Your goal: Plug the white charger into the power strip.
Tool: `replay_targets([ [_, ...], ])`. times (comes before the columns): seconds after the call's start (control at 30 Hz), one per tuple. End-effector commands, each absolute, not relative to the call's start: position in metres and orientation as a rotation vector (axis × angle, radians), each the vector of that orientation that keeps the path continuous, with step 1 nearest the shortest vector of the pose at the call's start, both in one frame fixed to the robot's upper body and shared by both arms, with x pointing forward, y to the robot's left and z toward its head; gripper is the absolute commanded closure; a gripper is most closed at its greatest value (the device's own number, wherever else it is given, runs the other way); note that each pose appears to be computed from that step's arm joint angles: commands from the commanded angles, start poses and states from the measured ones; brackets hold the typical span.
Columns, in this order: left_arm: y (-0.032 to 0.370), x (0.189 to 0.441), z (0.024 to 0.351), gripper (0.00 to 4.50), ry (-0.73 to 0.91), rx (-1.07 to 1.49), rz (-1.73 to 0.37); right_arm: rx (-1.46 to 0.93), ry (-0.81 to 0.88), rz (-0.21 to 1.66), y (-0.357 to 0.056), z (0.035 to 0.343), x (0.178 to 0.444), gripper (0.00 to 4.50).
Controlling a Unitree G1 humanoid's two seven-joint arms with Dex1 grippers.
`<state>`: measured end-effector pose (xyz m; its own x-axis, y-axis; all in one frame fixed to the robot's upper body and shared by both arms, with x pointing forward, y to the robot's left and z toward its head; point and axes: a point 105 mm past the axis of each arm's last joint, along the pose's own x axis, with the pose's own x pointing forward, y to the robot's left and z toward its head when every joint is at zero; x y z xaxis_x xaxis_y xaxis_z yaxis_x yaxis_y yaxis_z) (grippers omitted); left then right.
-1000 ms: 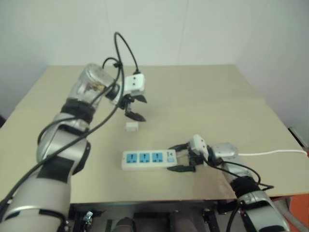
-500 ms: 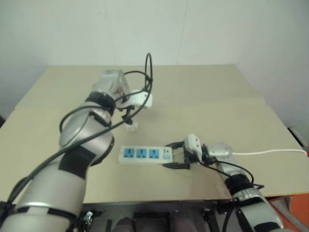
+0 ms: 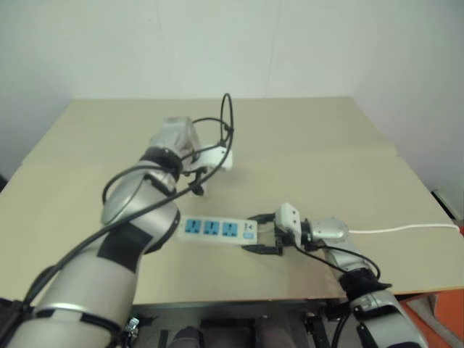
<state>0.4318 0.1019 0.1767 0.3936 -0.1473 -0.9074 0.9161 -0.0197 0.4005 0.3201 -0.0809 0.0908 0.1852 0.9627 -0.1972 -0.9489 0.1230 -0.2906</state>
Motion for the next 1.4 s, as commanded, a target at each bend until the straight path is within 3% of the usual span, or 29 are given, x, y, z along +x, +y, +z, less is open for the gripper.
replay_targets([
  [0.03, 0.097, 0.432, 0.180, 0.00, 0.765, 1.285, -1.007, -0.411, -0.027, 1.390, -0.077, 0.088, 0.318, 1.08],
  [0.73, 0.090, 0.429, 0.156, 0.00, 0.803, 1.308, -1.017, -0.405, 0.037, 1.322, -0.085, 0.079, 0.308, 1.08],
  [0.83, 0.092, 0.430, 0.155, 0.62, 0.811, 1.341, -1.002, -0.409, 0.048, 1.318, -0.085, 0.078, 0.308, 1.08],
  [1.13, 0.089, 0.429, 0.153, 3.47, 0.801, 1.315, -1.010, -0.409, 0.045, 1.299, -0.085, 0.078, 0.310, 1.08],
  [1.4, 0.071, 0.431, 0.170, 3.50, 0.672, 1.255, -1.059, -0.415, 0.051, 1.309, -0.086, 0.076, 0.309, 1.08],
])
